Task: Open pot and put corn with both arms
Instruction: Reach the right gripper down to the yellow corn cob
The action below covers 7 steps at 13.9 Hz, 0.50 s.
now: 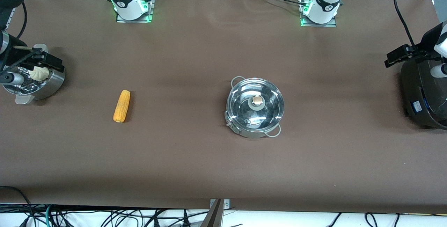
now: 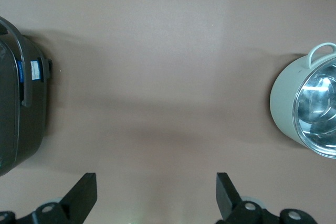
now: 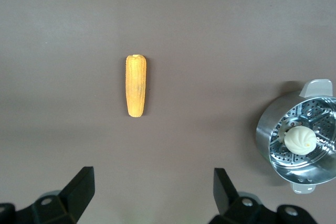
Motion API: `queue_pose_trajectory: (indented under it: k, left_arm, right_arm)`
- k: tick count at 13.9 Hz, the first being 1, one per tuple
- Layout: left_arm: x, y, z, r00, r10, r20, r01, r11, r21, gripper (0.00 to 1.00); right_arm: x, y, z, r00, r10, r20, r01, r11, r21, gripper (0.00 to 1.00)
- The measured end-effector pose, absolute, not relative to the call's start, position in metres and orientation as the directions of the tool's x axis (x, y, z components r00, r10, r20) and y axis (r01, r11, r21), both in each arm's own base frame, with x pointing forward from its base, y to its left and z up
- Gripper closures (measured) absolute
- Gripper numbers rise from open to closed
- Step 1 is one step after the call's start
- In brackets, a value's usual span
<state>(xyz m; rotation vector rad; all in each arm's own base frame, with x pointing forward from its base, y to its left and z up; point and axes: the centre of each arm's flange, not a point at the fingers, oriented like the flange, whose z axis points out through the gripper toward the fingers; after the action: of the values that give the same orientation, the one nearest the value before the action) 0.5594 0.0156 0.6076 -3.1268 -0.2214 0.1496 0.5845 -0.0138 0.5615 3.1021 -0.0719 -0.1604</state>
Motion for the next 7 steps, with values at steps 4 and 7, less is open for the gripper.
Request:
queue_pose_trajectory:
  k: [4, 7]
  left_arm:
    - [0.559, 0.015, 0.608, 0.986, 0.14, -0.095, 0.14, -0.99, -0.01, 0.0]
    - [0.56, 0.013, 0.608, 0.986, 0.136, -0.094, 0.136, -0.991, -0.01, 0.0]
  right_arm:
    - [0.597, -0.014, 0.532, 0.989, -0.048, -0.138, -0.043, -0.998, 0.038, 0.0]
    - [0.611, -0.013, 0.506, 0.988, -0.046, -0.145, -0.042, -0.999, 0.03, 0.0]
